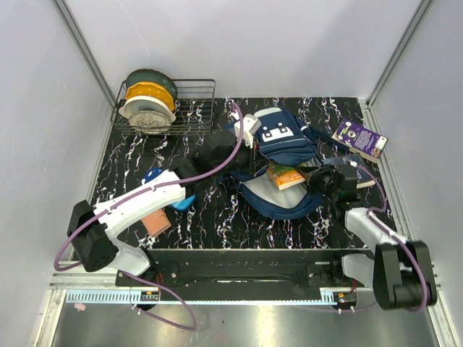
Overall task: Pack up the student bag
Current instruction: Place the book in the student bag.
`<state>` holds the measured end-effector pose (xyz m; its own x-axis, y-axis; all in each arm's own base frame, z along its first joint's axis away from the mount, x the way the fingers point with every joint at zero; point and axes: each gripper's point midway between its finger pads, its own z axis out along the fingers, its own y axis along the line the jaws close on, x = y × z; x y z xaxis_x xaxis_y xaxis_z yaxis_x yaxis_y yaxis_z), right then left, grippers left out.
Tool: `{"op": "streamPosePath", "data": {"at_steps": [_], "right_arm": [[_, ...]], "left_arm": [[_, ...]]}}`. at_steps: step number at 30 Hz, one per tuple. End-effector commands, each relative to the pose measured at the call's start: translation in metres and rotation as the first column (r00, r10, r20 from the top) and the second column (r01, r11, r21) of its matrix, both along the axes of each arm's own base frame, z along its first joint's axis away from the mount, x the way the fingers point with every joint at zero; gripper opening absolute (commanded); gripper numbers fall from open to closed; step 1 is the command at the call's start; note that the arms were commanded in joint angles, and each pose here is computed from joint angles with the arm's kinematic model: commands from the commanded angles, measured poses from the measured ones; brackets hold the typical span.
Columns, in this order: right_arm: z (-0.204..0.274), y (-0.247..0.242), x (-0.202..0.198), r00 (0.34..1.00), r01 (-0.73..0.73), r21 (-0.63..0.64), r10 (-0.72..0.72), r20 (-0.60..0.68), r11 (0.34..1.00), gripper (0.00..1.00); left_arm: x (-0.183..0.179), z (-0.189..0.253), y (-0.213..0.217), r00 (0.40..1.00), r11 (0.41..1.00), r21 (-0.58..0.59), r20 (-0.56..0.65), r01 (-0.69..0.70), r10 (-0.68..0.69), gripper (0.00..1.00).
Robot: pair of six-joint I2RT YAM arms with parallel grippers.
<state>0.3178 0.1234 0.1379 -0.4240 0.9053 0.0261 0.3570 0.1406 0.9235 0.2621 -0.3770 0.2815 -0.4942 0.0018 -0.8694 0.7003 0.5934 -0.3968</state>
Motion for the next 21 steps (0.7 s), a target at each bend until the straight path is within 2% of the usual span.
{"op": "streamPosePath", "data": {"at_steps": [1,5,10,11,12,13,16,21], "right_arm": [[0.073,0.007,0.044,0.949,0.021,0.032,-0.03,0.315,0.999,0.0],[0.059,0.025,0.058,0.943,0.006,0.013,-0.01,0.331,1.0,0.0],[0.059,0.044,0.062,0.913,-0.006,0.059,-0.018,0.407,0.998,0.0],[0.06,0.048,0.061,0.91,-0.021,0.111,-0.027,0.414,0.994,0.0],[0.087,0.048,0.053,0.85,-0.053,0.152,-0.035,0.526,0.987,0.0],[0.092,0.05,0.047,0.837,-0.077,0.163,-0.026,0.547,0.984,0.0],[0.091,0.043,0.03,0.846,-0.062,0.187,-0.048,0.53,0.98,0.0],[0.095,0.021,0.006,0.876,0.052,0.053,-0.071,0.477,0.997,0.0]], "left_arm": [[-0.021,0.116,-0.006,0.983,0.959,-0.27,0.181,0.088,-0.039,0.0],[-0.023,0.122,-0.008,0.98,0.957,-0.274,0.193,0.098,-0.046,0.0],[-0.026,0.125,-0.008,0.98,0.955,-0.277,0.194,0.108,-0.054,0.0],[-0.025,0.124,-0.008,0.98,0.957,-0.273,0.194,0.102,-0.049,0.0],[-0.022,0.123,-0.004,0.981,0.961,-0.265,0.191,0.078,-0.027,0.0],[-0.02,0.122,-0.002,0.98,0.964,-0.256,0.199,0.066,-0.014,0.0],[-0.011,0.122,0.007,0.977,0.969,-0.248,0.208,0.001,0.052,0.0],[-0.006,0.115,0.015,0.977,0.979,-0.2,0.195,-0.043,0.083,0.0]]}}
